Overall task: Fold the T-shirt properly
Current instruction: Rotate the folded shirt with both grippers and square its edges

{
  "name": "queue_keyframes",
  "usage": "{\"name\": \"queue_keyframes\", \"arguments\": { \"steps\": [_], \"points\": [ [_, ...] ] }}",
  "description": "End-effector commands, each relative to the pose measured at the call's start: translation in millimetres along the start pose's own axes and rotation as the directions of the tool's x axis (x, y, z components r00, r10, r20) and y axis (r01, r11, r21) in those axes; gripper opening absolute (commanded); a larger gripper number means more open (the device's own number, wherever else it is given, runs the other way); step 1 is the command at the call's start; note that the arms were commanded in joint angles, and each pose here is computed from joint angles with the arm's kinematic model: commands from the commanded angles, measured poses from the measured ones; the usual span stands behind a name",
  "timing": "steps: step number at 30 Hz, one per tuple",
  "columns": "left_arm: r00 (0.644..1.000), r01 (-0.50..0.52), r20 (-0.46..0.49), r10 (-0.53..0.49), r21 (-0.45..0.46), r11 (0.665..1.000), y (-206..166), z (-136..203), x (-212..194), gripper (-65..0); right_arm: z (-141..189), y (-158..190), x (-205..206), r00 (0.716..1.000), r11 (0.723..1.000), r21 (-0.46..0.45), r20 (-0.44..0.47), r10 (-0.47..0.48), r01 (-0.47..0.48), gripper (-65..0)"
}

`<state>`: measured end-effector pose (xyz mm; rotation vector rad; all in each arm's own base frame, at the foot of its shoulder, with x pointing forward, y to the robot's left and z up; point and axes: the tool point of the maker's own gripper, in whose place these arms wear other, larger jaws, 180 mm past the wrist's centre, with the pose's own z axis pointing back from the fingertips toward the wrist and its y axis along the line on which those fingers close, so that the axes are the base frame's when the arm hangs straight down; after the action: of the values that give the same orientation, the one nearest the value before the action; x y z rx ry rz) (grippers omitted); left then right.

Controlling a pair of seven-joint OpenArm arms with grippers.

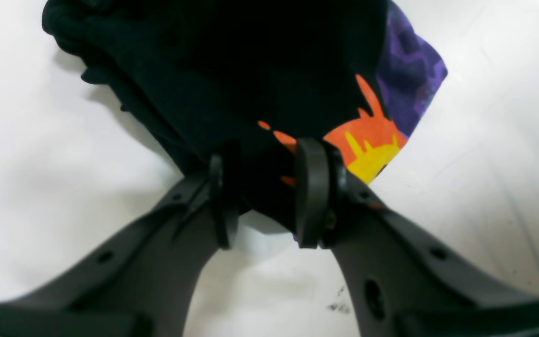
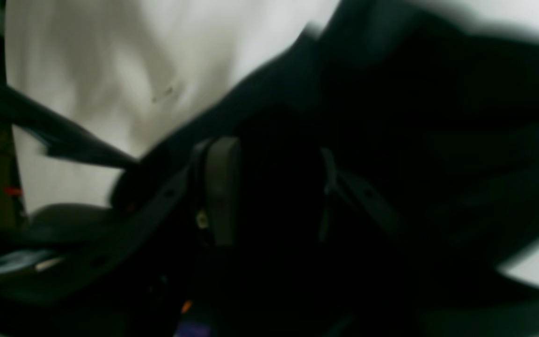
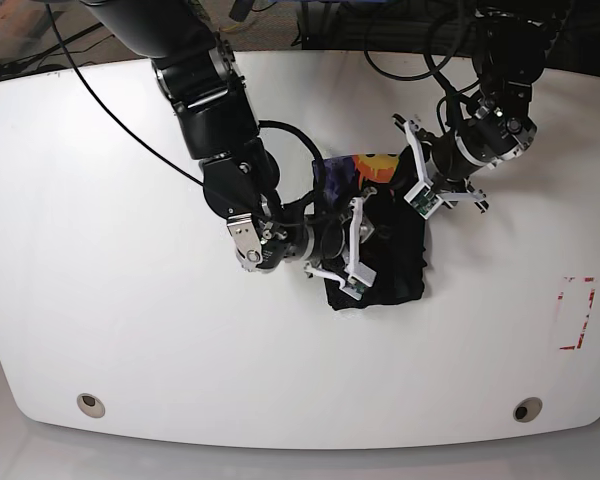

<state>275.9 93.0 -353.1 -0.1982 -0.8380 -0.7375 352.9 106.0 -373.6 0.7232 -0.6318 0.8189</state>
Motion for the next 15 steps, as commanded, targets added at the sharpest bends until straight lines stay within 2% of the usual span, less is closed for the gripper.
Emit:
{"name": "queue_keyframes", "arguments": {
  "steps": [1,7,15],
  "points": [
    [1.000,-0.017,-0.017,0.017,-0.003,1.000,4,-4,-10,-47.9,12,-30,2,1.000,0.998,-0.060,0.014,0.003,-0.003,-44.4],
    [0.983,-0.111,-0.150,0.103,-0.045,0.993,0,-22,-63,-47.9,30,-60,-11,0.998,0.994,-0.089,0.032,-0.057,0.060,-44.4],
    [0.977,-0.133,-0.175,0.122,-0.053,0.990,-2,-26,-73,-47.9,57,-74,8,0.986,0.991,-0.069,0.130,-0.101,0.111,-44.4]
  ]
}}
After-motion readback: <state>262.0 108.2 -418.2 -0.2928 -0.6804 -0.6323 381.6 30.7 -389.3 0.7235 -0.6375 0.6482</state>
